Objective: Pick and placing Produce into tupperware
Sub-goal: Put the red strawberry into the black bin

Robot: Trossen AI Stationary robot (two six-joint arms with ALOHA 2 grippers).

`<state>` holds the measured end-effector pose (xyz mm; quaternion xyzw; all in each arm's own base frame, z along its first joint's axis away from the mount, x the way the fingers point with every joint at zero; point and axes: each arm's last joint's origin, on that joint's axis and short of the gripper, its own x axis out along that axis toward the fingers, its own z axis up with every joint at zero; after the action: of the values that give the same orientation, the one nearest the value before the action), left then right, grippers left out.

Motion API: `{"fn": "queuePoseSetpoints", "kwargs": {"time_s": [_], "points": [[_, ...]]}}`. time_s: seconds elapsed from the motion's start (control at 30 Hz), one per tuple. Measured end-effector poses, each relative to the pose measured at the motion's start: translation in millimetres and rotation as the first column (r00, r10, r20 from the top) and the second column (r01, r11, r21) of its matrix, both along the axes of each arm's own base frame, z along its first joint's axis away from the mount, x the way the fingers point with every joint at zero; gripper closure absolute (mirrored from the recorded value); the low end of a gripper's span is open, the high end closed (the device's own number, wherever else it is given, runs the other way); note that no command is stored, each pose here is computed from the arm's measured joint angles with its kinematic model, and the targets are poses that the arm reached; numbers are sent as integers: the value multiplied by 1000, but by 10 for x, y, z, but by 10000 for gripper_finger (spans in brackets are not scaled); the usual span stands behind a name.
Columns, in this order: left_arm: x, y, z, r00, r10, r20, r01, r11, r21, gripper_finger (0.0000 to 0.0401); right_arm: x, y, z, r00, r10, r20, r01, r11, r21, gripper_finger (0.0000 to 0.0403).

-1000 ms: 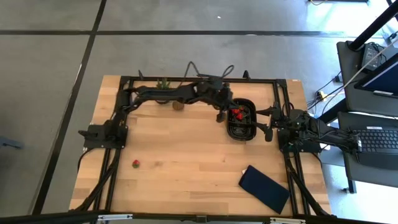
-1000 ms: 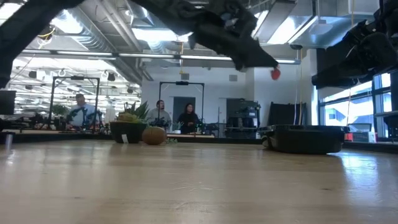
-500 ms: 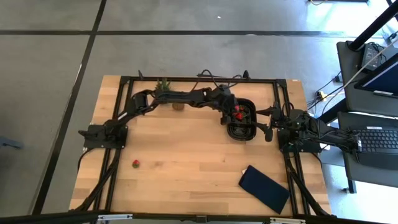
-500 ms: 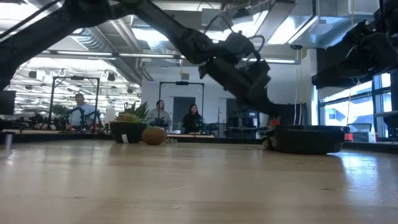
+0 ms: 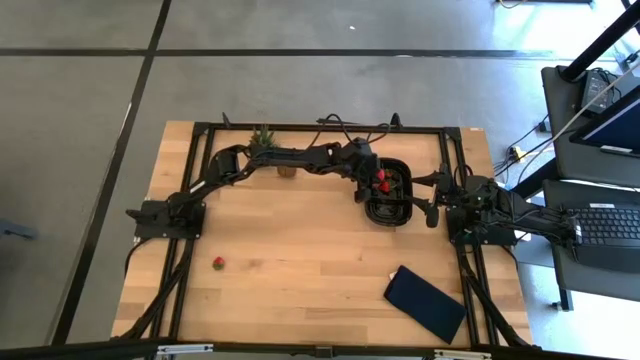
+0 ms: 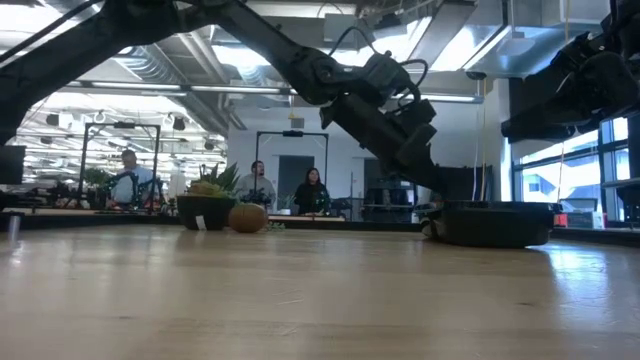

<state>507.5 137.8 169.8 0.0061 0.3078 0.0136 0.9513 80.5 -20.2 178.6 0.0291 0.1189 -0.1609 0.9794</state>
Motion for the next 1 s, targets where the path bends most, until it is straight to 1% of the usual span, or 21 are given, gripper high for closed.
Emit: {"fn": "queuePoseSetpoints", "kwargs": {"time_s": [0.23, 0.33, 0.43, 0.5, 0.63, 0.73, 0.87, 1.0], "points": [[2, -3, 1, 1000, -16, 0, 16, 1000, 23, 358, 0, 0, 0, 1000, 0, -1, 0, 1000, -1, 121], [1, -2, 0, 1000, -10, -2, 10, 1000, 27, 328, 0, 0, 0, 1000, 1, -1, -1, 1000, -1, 121], [-12, -5, 43, 1000, -10, -3, 10, 1000, 27, 283, 0, 0, 0, 1000, 0, -1, 0, 1000, -2, 121], [-44, -14, 141, 1000, -13, -4, 13, 999, 32, 249, 0, 0, 0, 1000, 1, -1, -1, 1000, -2, 121], [-140, -41, 424, 999, -35, -4, 35, 997, 63, 182, 0, 0, 0, 1000, 0, 0, 0, 1000, -1, 121], [-254, -73, 627, 999, -38, -36, 40, 998, 58, 146, 0, 0, 1, 1000, 0, 1, 0, 1000, 0, 121], [-476, -130, 938, 994, -39, -98, 43, 998, 38, 123, 0, 0, 1, 1000, -2, 3, 2, 1000, 8, 121], [-739, -203, 1190, 981, -33, -192, 33, 999, -1, 123, 0, 0, 0, 1000, -6, 7, 5, 1000, 21, 121]]}}
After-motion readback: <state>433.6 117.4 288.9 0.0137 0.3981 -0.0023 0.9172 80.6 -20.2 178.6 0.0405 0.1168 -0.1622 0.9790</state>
